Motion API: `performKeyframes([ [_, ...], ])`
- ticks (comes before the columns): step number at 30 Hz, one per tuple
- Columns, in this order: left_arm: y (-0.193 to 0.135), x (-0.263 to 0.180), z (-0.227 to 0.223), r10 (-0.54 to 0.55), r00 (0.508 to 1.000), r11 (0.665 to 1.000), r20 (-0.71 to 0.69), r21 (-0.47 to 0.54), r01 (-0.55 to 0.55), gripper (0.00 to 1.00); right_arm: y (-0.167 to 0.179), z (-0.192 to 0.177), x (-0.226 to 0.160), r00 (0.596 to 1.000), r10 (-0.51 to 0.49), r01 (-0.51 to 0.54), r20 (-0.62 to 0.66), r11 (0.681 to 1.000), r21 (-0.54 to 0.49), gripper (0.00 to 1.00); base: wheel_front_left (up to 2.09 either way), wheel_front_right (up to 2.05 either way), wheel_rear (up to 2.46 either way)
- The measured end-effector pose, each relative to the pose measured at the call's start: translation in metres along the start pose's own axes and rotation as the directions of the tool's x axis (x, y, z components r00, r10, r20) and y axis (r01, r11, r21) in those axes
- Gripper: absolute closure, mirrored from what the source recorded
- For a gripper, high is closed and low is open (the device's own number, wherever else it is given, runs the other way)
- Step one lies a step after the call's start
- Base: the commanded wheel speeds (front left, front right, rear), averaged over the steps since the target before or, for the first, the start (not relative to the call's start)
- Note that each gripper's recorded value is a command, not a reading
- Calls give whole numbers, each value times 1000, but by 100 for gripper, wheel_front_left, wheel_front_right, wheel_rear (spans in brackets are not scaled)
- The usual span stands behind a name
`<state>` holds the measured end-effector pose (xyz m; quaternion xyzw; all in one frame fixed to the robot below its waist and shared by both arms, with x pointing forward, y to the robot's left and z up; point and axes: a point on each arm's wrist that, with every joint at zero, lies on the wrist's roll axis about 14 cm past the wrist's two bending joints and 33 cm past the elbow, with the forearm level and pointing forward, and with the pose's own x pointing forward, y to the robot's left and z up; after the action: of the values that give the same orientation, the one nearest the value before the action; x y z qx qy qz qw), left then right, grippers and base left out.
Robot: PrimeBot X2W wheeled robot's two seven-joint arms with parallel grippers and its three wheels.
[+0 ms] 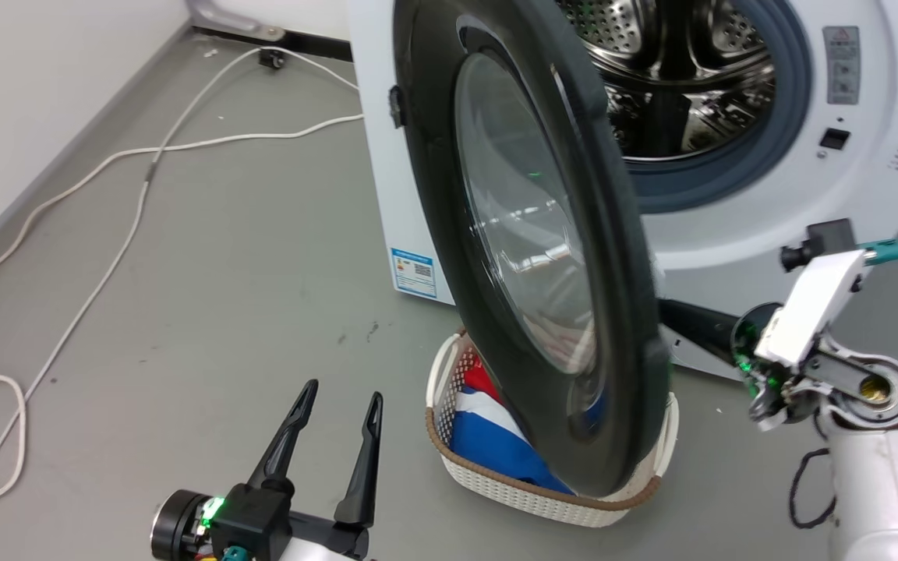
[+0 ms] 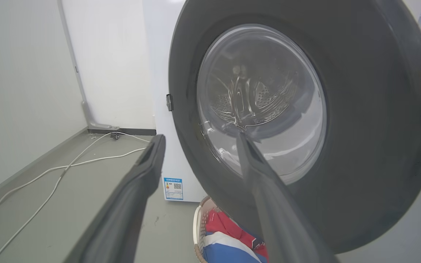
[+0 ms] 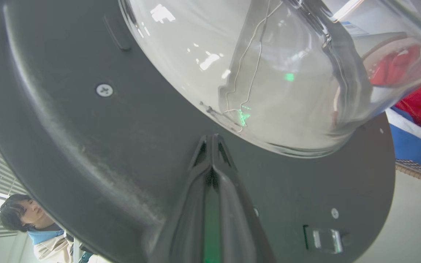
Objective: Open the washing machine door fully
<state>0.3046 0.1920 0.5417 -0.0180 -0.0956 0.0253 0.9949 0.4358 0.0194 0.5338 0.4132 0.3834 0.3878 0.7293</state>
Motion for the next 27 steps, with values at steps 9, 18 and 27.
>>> performKeyframes([
  [9, 20, -19, 0, 73, 997, 997, -8, 17, -73, 0, 34, -48, 30, 985, 112, -115, -128, 993, -18, 100, 0, 0, 0],
  [18, 32, -34, 3, 120, 993, 992, -4, 30, -120, 0, 50, -94, 48, 959, 166, -170, -230, 985, 2, 100, 0, 0, 0],
  [27, 42, -40, 4, 160, 987, 987, -2, 30, -160, 0, 53, -108, 59, 952, 173, -176, -254, 984, 12, 100, 0, 0, 0],
])
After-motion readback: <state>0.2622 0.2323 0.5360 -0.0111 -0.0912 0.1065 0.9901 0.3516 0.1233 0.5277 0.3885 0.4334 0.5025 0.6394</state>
